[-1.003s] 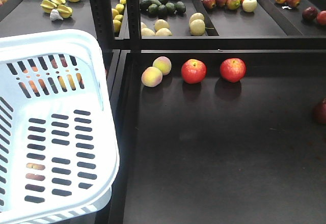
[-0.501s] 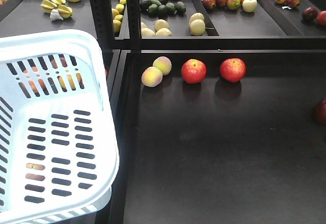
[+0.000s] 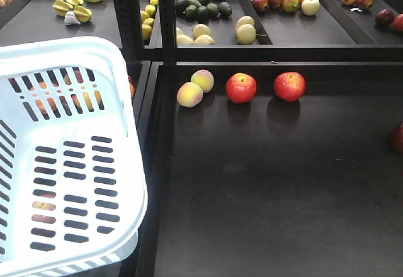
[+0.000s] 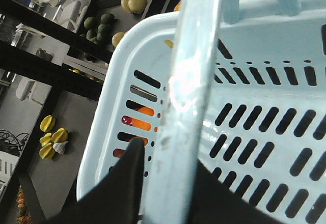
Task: Pick three apples into basket with both arms
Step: 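Hold the basket raised beside the robot with the left gripper, then turn the base away from the table carrying the basket in the left gripper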
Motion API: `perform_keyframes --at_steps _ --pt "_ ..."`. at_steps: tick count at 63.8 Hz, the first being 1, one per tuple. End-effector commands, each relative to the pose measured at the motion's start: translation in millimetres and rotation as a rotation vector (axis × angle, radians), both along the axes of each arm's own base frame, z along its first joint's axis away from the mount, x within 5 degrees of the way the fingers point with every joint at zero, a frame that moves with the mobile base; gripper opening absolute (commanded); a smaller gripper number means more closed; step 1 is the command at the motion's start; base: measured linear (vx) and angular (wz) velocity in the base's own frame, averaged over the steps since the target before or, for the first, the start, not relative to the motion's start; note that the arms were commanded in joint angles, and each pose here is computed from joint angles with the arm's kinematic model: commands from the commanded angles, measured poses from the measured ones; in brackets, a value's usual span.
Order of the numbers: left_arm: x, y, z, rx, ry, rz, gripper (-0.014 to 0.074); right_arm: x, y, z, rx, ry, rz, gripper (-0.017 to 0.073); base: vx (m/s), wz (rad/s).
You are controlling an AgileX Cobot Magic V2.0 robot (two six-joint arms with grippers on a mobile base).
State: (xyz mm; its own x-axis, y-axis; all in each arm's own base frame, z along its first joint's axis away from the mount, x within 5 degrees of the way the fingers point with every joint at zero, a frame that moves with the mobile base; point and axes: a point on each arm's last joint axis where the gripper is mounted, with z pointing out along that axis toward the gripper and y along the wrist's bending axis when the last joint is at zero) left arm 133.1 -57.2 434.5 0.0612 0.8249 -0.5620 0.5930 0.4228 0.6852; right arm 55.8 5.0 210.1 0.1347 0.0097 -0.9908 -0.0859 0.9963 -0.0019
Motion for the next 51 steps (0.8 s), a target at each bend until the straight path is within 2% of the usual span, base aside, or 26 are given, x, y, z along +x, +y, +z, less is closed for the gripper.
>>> perform_keyframes --at_steps 1,51 --pt "-1.5 0.1 18.9 -0.076 -0.115 0.008 -0.0008 -1.2 0.4 1.7 -0.006 -0.066 0.003 -0.0009 -0.01 0.03" --pt "-1.1 0.0 18.8 -0.075 -0.114 0.008 -0.0008 -1.2 0.4 1.7 -0.006 -0.066 0.003 -0.0009 -0.05 0.11"
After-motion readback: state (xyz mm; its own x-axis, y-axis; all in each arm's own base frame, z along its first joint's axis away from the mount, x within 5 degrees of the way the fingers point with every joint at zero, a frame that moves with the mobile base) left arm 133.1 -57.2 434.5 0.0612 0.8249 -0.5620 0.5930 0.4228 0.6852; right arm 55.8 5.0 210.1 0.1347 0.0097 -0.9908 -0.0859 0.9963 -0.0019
